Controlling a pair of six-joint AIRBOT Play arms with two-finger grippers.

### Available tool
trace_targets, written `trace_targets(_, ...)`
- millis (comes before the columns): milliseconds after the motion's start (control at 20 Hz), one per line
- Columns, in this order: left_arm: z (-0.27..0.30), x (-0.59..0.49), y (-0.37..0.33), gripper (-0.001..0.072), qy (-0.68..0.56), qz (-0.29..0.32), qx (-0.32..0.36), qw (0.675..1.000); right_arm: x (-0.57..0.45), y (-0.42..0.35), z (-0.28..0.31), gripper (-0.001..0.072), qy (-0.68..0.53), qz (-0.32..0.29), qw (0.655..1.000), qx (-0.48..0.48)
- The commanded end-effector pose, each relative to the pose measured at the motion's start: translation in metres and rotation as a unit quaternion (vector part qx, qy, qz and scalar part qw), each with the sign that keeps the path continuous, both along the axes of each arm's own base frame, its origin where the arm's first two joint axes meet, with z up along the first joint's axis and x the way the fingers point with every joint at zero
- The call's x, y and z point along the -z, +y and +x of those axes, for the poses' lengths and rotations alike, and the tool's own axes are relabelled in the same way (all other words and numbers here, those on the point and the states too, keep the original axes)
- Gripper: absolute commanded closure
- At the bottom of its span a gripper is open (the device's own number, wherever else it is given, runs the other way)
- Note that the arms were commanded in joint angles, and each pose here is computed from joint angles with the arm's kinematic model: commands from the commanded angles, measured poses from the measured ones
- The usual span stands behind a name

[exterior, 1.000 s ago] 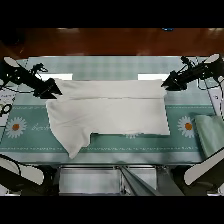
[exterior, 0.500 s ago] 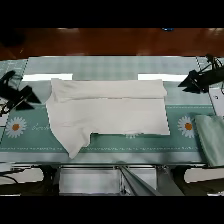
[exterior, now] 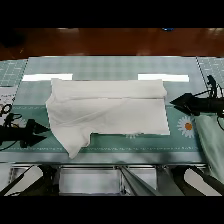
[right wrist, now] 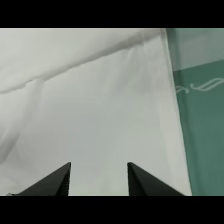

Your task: Fold the shirts.

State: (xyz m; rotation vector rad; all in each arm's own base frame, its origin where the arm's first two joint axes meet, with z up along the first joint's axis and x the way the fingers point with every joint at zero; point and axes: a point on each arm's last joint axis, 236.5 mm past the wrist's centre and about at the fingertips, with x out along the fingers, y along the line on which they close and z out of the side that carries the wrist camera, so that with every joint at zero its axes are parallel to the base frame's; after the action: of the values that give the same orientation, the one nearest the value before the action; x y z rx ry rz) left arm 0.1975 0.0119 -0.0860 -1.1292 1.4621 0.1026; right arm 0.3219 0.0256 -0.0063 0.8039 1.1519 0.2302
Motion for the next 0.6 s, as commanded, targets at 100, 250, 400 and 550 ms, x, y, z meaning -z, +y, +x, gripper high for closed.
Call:
trace_targets(100, -0.023, 0.017, -0.027, 0.0199, 0.036, -0.007, 0.055, 0.998, 0.002, 0.01, -0.011, 0.0298, -0.007, 0.012, 1.0, 0.0)
trace_targets(250, -0.016, 0.024, -0.039, 0.0199, 0.036, -0.015, 0.068, 0.997, 0.002, 0.01, -0.011, 0.0298, -0.007, 0.012, 1.0, 0.0)
trace_targets(400, 0.012, 0.028, -0.042, 0.02, -0.003, 0.003, 0.048, 0.999, 0.002, 0.011, -0.012, 0.0298, -0.006, 0.013, 1.0, -0.001)
trace_targets(550, 0.028, 0.029, -0.048, 0.02, -0.026, 0.015, 0.044, 0.999, 0.002, 0.011, -0.012, 0.0298, -0.006, 0.013, 1.0, -0.001)
